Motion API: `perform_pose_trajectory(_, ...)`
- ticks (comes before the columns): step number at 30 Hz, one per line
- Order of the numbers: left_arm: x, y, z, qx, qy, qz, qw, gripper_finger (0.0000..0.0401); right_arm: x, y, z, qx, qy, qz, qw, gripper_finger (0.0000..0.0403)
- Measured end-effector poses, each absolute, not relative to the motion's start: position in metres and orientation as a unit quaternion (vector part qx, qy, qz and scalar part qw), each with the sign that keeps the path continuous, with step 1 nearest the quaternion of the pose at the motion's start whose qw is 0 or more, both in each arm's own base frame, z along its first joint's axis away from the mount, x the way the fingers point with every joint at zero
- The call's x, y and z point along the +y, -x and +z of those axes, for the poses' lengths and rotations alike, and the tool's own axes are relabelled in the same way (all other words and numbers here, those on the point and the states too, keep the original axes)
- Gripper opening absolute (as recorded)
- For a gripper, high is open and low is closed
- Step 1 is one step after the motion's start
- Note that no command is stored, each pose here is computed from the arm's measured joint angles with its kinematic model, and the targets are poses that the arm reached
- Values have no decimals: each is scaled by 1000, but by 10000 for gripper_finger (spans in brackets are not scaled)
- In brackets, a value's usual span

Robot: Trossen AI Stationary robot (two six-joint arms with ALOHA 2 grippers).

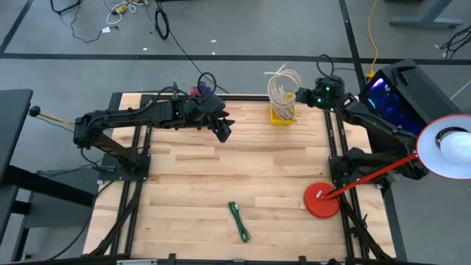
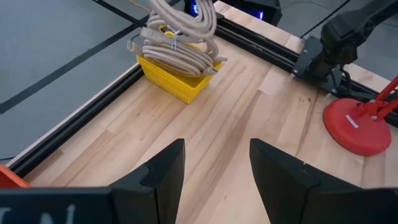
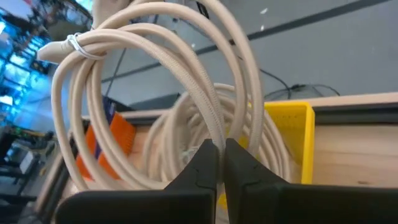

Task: Pick & Place USB Port
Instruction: Put the brown HDMI cable into the yellow bin

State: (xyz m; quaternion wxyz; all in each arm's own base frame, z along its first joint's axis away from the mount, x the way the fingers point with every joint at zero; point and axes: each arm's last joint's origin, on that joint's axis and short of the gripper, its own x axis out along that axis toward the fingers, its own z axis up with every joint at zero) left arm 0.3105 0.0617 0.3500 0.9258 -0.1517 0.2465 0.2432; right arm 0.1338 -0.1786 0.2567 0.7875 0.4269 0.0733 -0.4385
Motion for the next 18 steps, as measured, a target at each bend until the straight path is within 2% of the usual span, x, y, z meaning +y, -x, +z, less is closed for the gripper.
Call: perform_pose_trajectory(18,63,-310,350,245,151,251,924,186,-192,-137,235,131,-432,-437,778,0)
